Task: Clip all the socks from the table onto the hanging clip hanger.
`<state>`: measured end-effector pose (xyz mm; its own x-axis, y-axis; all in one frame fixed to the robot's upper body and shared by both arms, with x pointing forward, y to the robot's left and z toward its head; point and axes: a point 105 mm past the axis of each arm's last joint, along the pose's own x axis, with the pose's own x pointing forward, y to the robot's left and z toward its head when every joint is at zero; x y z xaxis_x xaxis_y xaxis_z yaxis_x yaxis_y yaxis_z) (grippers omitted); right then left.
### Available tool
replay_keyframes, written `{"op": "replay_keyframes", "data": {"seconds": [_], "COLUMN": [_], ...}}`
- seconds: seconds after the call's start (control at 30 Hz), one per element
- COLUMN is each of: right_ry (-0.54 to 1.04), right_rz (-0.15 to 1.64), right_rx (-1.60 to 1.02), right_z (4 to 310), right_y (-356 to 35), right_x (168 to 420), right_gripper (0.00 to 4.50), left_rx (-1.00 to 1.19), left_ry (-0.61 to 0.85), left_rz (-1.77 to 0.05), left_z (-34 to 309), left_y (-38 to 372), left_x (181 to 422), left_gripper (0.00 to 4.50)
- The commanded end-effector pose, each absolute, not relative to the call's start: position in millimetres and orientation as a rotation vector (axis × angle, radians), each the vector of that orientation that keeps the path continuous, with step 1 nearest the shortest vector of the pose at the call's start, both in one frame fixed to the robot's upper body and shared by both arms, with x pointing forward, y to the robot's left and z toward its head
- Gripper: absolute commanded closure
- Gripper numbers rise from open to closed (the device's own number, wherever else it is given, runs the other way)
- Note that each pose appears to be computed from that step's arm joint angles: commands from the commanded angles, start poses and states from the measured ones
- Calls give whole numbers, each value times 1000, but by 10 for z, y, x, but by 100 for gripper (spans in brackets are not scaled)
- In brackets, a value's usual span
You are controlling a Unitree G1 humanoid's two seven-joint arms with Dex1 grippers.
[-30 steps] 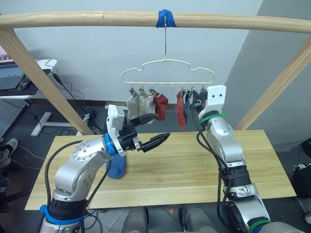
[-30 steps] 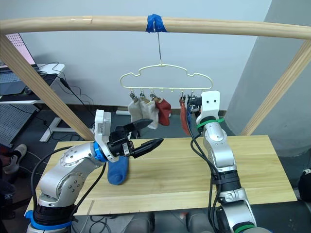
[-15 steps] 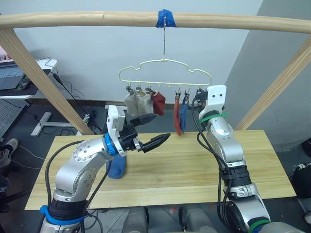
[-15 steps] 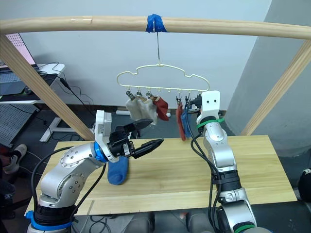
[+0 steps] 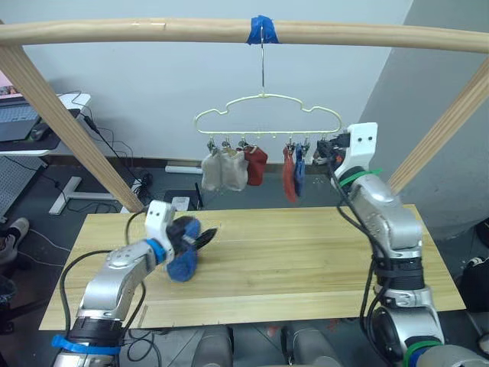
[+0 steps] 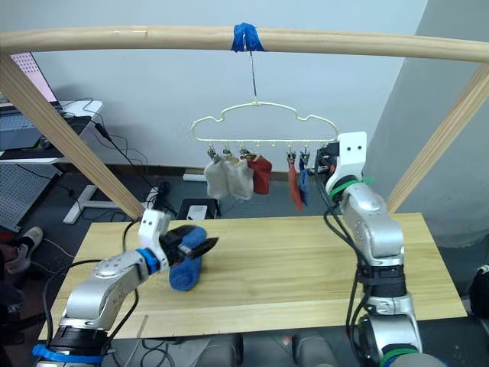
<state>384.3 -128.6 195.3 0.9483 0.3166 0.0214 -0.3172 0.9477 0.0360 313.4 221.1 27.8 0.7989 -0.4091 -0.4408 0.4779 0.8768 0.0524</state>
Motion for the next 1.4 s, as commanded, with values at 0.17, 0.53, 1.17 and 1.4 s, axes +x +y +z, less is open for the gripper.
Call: {"op": "replay_keyframes", "data": {"seconds": [0.17, 0.53, 1.17, 1.4], "right_ry": [-13, -4, -5, 50], "right_rz": [377, 363, 367, 429], "right_rx": [21, 29, 26, 6], "right_z": [2041, 2029, 2051, 2061], "right_y": [-1212, -1206, -1219, -1261], "right_x": [3775, 3757, 3779, 3749], "right_gripper": [449, 449, 450, 450], "left_rx": [285, 329, 237, 179], "left_ry": [402, 529, 567, 268], "left_rz": [-423, -309, -425, -633], "left_z": [178, -179, -236, 410], "left_y": [2270, 2516, 2364, 1734], "left_x": [3317, 3455, 3349, 3448], "left_gripper": [0, 0, 446, 449]}}
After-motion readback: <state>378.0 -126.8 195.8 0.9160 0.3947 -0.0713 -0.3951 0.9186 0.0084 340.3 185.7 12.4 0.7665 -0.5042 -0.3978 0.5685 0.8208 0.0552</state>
